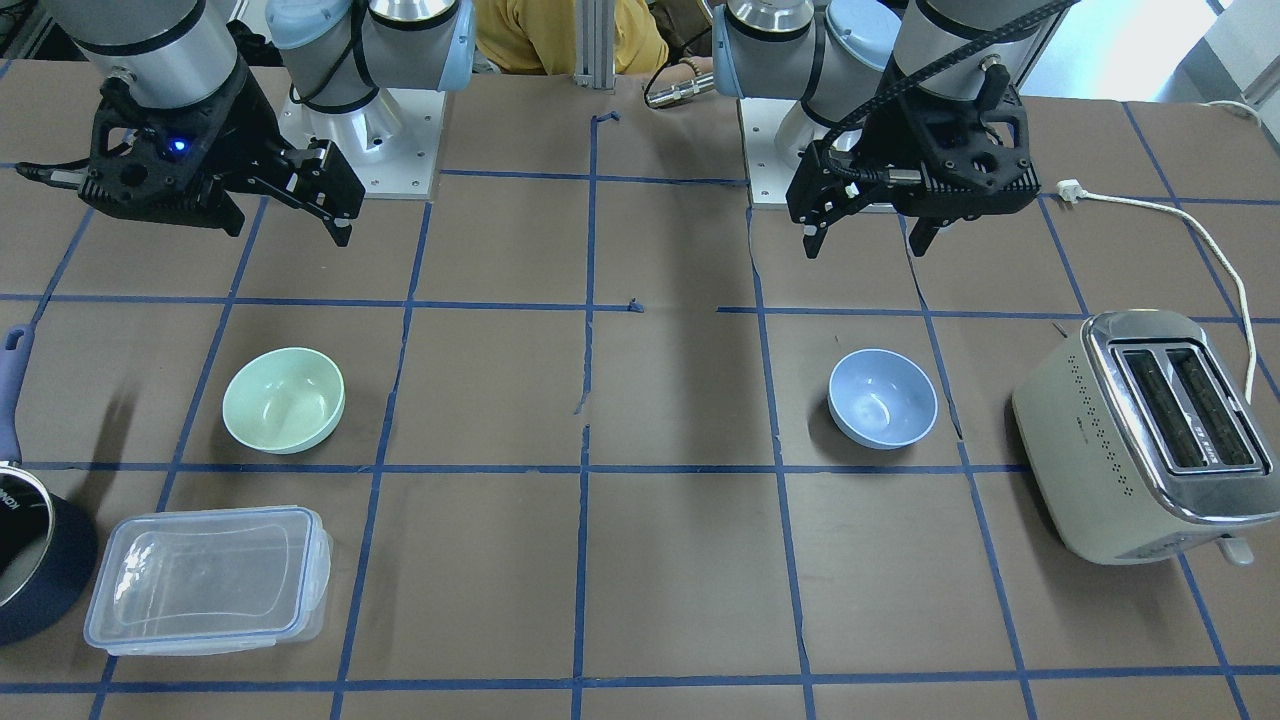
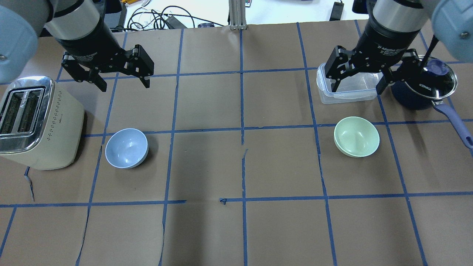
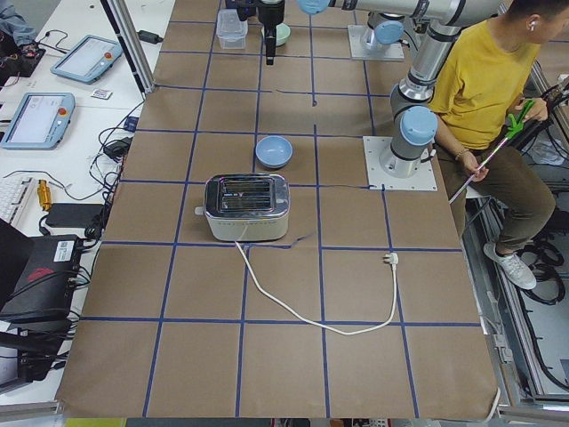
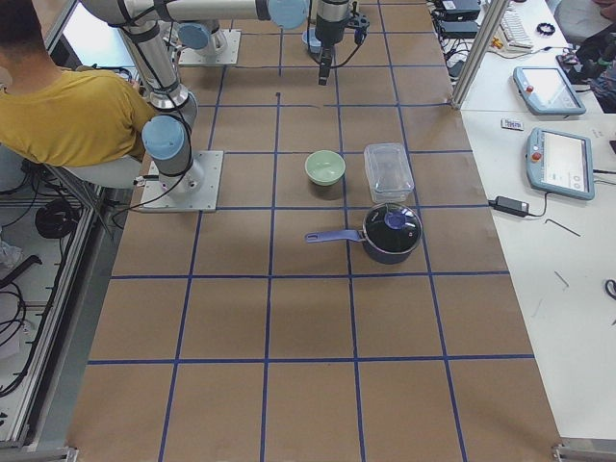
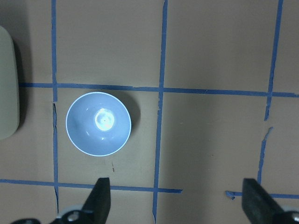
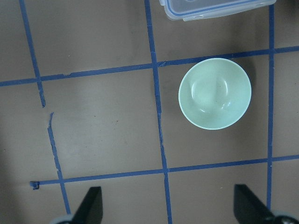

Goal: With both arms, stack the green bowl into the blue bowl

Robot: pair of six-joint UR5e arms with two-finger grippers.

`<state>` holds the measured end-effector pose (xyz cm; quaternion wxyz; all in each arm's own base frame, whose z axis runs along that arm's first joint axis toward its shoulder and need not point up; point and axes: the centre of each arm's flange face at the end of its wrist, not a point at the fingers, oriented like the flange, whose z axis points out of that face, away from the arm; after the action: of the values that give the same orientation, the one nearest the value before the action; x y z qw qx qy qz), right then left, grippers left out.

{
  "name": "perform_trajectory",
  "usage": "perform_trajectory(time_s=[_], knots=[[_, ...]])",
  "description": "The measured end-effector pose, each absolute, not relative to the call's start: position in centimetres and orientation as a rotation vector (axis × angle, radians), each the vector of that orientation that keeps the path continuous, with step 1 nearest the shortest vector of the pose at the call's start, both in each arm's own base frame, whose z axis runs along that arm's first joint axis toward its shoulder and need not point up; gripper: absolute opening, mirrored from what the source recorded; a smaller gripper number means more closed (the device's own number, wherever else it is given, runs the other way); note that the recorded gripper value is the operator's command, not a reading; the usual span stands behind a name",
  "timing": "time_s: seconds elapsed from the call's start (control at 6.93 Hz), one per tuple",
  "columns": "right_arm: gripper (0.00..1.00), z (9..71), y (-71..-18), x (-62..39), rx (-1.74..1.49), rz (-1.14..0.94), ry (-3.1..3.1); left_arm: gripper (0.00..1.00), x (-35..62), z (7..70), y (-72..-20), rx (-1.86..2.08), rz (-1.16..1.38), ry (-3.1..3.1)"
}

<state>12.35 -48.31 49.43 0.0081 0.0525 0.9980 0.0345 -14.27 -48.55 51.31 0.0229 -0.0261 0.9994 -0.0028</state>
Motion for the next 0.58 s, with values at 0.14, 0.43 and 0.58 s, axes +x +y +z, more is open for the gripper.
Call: perform_trajectory(time_s=[0.14,0.43,0.58], knots=[[1.00,49.46,-48.27,12.35,0.164,0.107,3.119,1.00,-14.24,51.29,-48.54,-0.080,-0.008,3.095],[1.00,49.45,-48.25,12.35,0.163,0.110,3.119,1.00,-14.03,51.27,-48.58,-0.080,-0.007,3.095],[1.00,49.45,-48.26,12.35,0.163,0.109,3.119,1.00,-13.92,51.25,-48.60,-0.082,-0.006,3.095]])
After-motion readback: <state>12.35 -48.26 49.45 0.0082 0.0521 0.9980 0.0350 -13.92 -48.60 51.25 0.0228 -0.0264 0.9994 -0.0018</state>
